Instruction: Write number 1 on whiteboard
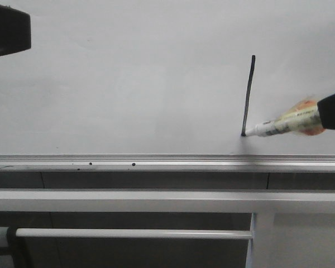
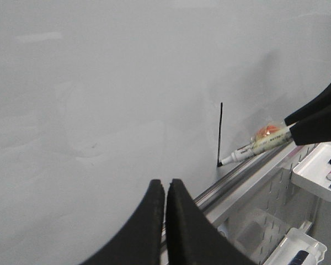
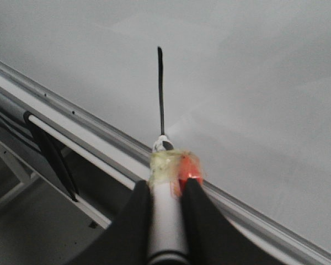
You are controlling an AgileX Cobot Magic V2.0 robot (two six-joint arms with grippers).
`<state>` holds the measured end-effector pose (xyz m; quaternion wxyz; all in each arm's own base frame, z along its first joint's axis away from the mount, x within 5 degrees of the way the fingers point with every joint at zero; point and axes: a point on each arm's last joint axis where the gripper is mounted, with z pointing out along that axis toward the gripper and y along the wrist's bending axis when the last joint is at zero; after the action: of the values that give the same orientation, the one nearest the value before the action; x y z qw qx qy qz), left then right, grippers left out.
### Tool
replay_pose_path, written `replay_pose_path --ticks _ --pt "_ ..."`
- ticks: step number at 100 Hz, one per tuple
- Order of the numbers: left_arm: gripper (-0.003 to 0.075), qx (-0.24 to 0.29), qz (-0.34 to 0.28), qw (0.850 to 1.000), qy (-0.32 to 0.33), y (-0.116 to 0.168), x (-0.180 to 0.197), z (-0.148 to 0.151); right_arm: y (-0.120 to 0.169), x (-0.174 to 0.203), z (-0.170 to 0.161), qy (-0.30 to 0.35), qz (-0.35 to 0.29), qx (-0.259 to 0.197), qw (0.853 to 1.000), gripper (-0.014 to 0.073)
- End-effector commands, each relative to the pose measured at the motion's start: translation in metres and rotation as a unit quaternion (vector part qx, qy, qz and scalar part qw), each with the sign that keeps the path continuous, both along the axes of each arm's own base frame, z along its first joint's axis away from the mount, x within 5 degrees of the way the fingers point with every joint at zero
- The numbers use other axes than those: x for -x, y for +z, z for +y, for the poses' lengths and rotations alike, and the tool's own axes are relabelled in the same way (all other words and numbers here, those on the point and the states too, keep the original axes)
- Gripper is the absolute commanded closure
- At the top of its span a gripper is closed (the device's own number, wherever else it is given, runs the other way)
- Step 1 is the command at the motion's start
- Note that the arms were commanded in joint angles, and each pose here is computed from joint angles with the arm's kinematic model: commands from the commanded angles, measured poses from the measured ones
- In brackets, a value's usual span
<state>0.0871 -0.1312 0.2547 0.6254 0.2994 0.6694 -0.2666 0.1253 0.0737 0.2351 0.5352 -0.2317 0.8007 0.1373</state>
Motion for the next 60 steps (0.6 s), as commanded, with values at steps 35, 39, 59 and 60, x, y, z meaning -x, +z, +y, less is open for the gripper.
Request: replay_pose_path --ticks 35,39,59,60 --pt "0.0738 -0.025 -0.078 0.995 -0.053 0.012 0.006 -0.008 0.035 0.043 0.009 0.119 -0.03 -0.078 0.989 0.0658" --pt "0.0729 -0.044 -0.096 0.992 -0.073 0.011 0.009 -0.011 0.033 0.045 0.01 0.127 -0.019 -0.071 0.989 0.0658" --pt "0.0499 -0.105 -0.1 0.981 -0.129 0.001 0.017 -0.014 0.033 0.042 0.018 0.142 0.037 -0.035 0.989 0.0658" --pt "0.049 -0.107 -0.1 0.981 -0.13 0.001 0.017 -0.015 0.033 0.041 0.019 0.142 0.039 -0.033 0.988 0.0658"
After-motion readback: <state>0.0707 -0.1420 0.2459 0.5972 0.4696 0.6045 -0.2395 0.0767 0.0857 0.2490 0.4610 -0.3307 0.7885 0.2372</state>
